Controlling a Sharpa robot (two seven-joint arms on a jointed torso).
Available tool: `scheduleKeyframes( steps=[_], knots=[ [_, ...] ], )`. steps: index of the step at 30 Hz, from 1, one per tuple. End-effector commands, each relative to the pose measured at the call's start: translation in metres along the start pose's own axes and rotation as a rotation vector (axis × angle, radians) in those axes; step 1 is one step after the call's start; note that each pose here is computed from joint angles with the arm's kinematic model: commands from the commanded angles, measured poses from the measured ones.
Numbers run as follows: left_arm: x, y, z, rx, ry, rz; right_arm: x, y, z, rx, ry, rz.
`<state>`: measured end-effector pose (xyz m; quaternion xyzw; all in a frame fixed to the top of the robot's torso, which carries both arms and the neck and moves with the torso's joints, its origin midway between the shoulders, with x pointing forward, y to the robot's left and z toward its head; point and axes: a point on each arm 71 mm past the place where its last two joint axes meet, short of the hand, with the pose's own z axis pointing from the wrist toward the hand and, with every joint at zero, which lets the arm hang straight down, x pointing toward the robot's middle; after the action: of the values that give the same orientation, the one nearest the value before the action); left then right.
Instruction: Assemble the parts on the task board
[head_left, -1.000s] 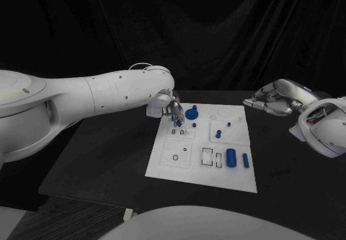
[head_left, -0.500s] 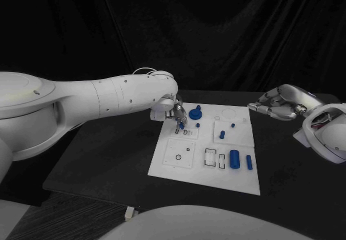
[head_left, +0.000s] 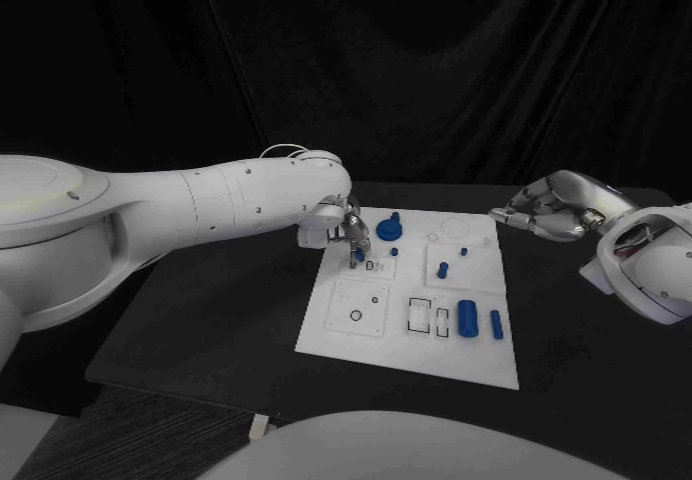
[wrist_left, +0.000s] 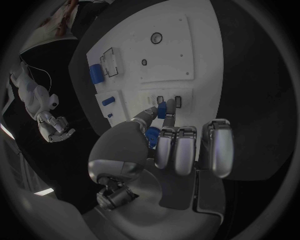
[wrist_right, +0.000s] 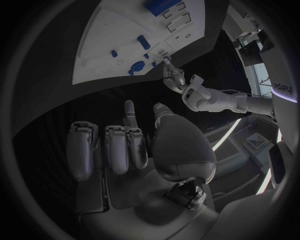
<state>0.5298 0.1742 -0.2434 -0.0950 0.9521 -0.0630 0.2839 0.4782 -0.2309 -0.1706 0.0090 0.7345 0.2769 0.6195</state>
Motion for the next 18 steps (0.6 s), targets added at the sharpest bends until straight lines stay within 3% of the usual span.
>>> scheduleKeyframes(
  steps=[1, 18],
  knots=[
    [0.0006, -0.003, 0.0005, 0.019, -0.012, -0.011, 0.0016, -0.0019, 0.0001, 0.021, 0.01, 0.002],
    [0.0097, -0.0068, 0.0079, 0.031, 0.0, -0.012, 0.0021, -0.003, -0.0009, 0.024, 0.01, 0.003]
  ],
)
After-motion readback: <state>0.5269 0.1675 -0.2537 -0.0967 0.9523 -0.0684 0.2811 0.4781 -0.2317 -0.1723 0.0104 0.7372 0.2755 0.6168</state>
